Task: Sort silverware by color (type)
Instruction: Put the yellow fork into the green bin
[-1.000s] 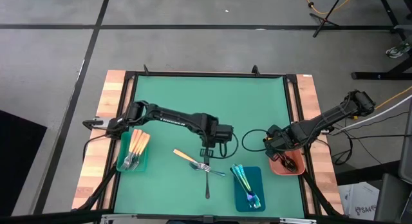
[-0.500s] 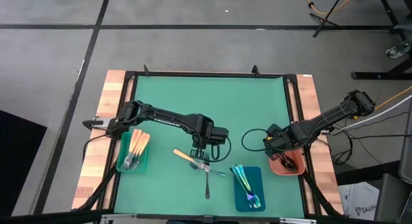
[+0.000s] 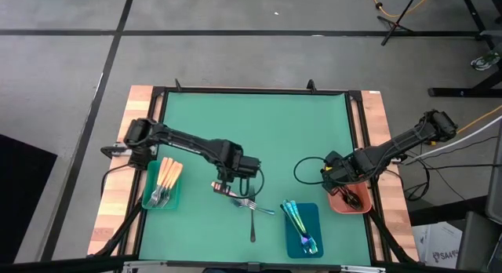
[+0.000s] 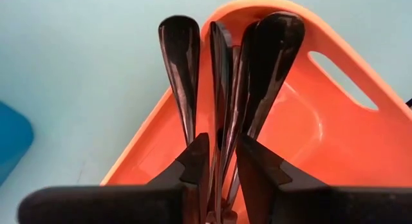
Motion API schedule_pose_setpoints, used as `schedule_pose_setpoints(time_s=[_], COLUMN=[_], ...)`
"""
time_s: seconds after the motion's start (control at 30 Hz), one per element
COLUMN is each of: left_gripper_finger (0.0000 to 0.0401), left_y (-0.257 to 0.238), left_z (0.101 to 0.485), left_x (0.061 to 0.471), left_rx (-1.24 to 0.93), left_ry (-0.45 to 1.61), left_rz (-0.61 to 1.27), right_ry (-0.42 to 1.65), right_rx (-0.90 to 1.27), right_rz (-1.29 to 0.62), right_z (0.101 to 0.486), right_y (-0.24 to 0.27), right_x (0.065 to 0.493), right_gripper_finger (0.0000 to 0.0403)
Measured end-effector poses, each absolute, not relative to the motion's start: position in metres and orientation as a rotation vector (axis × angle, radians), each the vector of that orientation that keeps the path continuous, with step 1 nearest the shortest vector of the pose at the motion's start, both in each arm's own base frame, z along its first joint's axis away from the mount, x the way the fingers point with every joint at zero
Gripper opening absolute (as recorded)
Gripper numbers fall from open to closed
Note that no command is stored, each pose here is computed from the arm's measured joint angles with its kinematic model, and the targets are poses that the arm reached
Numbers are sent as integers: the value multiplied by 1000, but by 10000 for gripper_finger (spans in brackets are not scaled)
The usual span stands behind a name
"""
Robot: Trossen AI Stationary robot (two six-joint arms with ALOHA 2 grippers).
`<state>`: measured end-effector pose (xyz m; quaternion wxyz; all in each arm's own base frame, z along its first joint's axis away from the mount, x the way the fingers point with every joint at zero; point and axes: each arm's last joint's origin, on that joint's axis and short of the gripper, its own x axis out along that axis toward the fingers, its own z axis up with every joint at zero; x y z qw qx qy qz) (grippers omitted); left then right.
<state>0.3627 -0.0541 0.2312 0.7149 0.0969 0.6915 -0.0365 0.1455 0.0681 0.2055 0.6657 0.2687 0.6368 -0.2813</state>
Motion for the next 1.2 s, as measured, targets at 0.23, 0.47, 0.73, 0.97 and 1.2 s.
schedule_pose_setpoints(time_s=[0.23,0.47,0.73,0.97,1.2], left_gripper_finger=[85,85,85,85,85], left_y=[-64,-78,-81,-83,-85], left_z=[201,168,154,159,167], left_x=[330,312,311,317,325], left_rx=[169,183,190,185,179], left_ry=[1542,1562,1494,1467,1412], left_rz=[-178,-253,-256,-257,-259], right_ry=[1438,1450,1485,1485,1485], right_rx=[608,616,643,643,643], right_rz=[-635,-629,-606,-607,-607], right_z=[206,206,206,206,206], right_y=[68,68,70,70,70], right_x=[146,145,145,145,145], right_gripper_finger=[69,69,69,69,69])
